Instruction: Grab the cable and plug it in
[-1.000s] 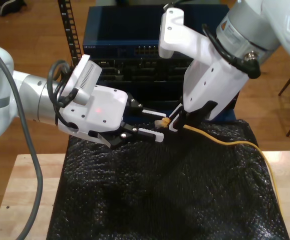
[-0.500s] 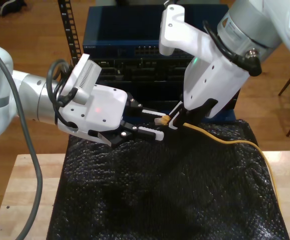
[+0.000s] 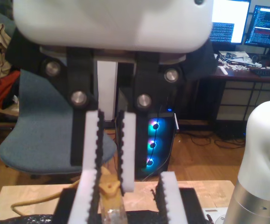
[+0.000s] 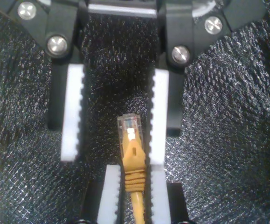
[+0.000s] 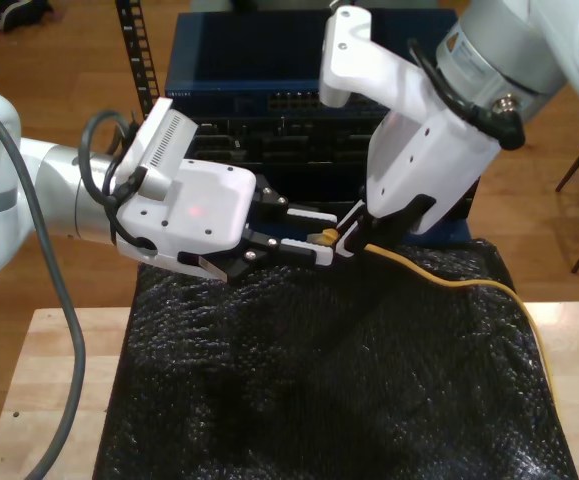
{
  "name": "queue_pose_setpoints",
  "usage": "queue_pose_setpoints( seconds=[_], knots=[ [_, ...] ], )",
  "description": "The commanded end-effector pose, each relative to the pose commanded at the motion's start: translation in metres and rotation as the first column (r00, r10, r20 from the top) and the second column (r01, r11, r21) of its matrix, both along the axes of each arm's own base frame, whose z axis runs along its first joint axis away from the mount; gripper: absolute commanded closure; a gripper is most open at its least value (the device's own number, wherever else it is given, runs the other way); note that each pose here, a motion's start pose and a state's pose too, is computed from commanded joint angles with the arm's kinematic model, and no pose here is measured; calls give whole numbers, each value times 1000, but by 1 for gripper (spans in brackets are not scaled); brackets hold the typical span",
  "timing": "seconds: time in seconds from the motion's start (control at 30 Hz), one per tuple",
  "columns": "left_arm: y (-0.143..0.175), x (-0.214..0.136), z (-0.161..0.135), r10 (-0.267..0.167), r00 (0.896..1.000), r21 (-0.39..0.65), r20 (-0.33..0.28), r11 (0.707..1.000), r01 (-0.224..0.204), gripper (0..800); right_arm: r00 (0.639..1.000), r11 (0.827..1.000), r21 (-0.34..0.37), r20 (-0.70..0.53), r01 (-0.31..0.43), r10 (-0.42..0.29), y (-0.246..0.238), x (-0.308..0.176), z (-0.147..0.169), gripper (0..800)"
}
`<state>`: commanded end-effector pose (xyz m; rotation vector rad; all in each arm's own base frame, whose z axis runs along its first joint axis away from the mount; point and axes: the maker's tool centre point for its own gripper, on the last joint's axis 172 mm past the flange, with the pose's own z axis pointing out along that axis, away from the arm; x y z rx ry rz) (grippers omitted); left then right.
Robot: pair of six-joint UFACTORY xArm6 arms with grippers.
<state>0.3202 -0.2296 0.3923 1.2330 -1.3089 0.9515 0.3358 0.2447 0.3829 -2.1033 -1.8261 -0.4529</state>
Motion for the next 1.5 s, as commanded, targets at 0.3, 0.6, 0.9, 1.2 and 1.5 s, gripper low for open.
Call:
queue_pose_setpoints(
  seconds=[0.3, 0.6, 0.9, 1.2, 1.5],
  knots=[
    [0, 0, -1, 2, 1000, 0, -3, 1000, -2, 528, 1000, 1000, 11, -1, 17, -17, -3, 3, 2, 793],
    [2, 3, -3, 6, 1000, -4, -12, 1000, -6, 364, 1000, 999, 37, -11, 17, -16, 2, 1, 6, 793],
    [6, 13, 2, 39, 999, -32, -19, 999, -39, 375, 1000, 999, 37, -11, 18, -18, 2, 1, 6, 793],
    [9, 17, 0, 47, 998, -46, -33, 998, -49, 395, 1000, 999, 47, -10, 18, -18, 4, 1, 9, 793],
    [8, 16, 0, 44, 998, -49, -36, 998, -45, 395, 1000, 999, 50, -6, 15, -15, 5, 2, 11, 793]
  ],
)
